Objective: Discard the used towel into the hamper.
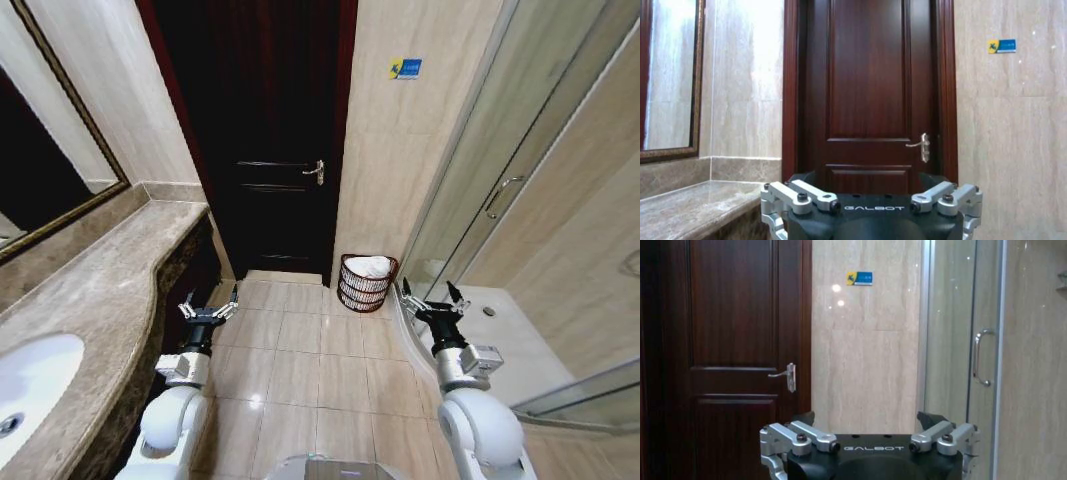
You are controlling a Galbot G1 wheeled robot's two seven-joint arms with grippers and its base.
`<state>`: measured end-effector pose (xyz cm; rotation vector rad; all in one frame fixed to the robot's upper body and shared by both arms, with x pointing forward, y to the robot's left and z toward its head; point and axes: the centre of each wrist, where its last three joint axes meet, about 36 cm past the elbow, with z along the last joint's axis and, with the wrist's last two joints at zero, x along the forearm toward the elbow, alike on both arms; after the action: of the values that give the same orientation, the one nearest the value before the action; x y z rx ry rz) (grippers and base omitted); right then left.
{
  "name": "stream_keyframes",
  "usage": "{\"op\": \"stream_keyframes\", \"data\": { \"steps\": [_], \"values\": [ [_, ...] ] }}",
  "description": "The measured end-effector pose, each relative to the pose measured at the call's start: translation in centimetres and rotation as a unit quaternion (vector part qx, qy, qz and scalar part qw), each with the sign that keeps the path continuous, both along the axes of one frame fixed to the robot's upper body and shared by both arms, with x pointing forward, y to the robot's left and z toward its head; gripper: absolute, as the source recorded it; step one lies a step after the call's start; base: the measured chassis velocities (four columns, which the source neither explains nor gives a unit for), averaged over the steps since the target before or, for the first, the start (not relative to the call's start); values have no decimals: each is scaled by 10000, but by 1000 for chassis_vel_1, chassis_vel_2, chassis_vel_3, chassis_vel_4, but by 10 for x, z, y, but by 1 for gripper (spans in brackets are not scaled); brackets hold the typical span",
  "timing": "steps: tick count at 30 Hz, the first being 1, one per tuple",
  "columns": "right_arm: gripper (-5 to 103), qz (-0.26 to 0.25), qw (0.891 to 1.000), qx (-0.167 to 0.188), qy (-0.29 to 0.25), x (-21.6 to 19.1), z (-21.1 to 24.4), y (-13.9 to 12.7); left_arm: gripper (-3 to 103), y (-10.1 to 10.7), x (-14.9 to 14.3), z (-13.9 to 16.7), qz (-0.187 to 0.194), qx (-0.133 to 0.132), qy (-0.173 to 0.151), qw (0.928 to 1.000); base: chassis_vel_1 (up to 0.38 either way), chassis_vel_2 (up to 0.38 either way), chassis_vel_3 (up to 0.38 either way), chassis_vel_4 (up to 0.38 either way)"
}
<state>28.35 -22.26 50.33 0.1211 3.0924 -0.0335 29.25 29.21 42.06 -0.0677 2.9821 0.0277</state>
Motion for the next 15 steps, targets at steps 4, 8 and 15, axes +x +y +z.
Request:
{"op": "stream_keyframes", "data": {
  "steps": [4, 8, 15],
  "values": [
    [100, 0, 10000, 0, 0, 0, 0, 0, 100, 0, 0, 0, 0, 0, 0, 10000, 108, -96, -118, 105],
    [100, 0, 10000, 0, 1, 0, 0, 0, 100, 0, 0, 0, 0, 0, 1, 10000, 122, -118, -113, 108],
    [100, 0, 10000, 0, 1, 0, 0, 0, 100, 0, 0, 0, 0, 0, 1, 10000, 69, -60, -68, 57]
  ]
}}
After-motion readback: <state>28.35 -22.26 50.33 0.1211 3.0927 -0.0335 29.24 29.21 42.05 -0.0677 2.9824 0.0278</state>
